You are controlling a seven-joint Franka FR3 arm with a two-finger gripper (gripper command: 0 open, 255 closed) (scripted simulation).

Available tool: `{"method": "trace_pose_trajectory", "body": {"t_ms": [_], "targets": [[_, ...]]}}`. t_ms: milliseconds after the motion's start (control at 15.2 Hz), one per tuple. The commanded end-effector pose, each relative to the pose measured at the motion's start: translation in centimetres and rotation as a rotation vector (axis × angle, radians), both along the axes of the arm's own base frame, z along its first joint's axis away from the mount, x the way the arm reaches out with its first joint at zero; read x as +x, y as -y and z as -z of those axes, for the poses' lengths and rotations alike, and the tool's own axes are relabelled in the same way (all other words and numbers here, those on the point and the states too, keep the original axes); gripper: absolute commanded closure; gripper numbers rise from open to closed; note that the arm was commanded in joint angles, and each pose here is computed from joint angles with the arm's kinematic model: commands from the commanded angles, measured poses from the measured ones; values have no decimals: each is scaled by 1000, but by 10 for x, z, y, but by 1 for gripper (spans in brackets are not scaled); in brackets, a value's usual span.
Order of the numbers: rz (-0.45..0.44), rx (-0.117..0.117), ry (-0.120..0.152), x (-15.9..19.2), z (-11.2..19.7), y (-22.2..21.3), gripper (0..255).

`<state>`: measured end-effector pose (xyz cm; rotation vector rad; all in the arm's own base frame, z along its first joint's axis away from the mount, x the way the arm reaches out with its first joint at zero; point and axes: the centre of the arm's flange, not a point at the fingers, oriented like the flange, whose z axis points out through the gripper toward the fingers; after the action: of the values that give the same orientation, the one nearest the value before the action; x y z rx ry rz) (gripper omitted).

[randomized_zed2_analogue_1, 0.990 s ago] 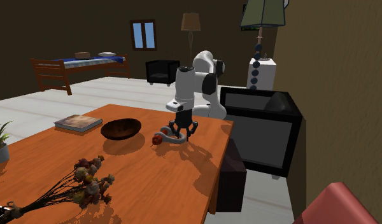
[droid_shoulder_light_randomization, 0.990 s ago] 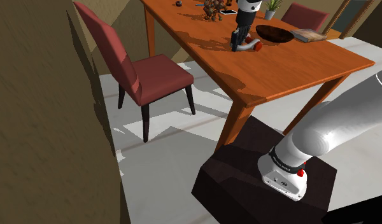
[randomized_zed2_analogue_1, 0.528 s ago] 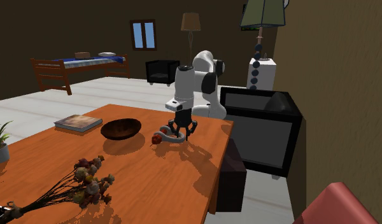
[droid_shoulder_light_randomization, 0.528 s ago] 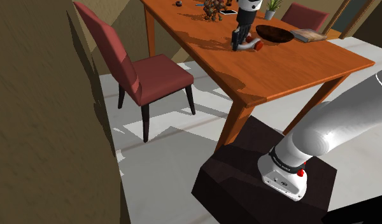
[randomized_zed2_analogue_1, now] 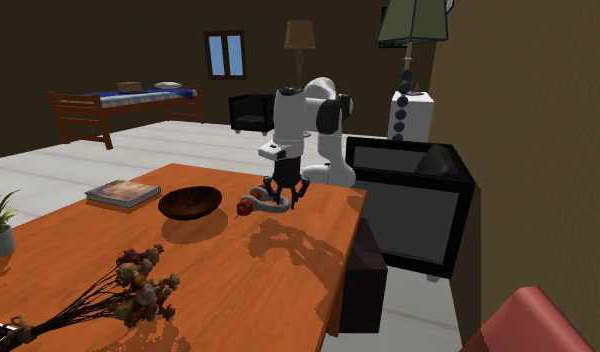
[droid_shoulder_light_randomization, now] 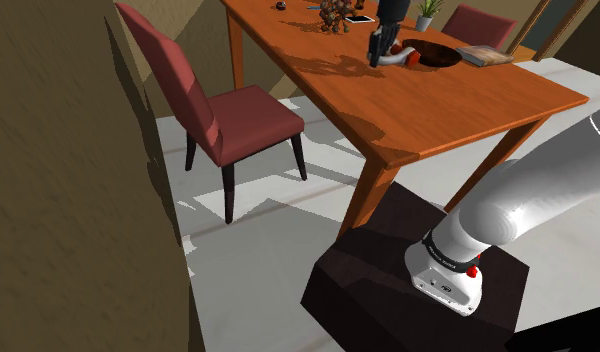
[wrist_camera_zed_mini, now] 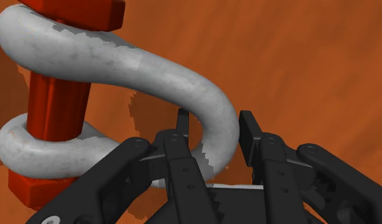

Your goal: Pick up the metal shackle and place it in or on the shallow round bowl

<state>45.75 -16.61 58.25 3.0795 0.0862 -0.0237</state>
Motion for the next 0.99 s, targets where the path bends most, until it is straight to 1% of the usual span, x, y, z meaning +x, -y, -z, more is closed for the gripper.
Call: {"method": "trace_pose_trajectory", "body": {"t_ms": [0,792,858,924], "targets": [[0,0,0,0,-10,-1,255],[0,0,0,0,-74,-1,255],[0,0,0,0,-75,-1,255],[0,0,0,-3,-75,12,255]]}}
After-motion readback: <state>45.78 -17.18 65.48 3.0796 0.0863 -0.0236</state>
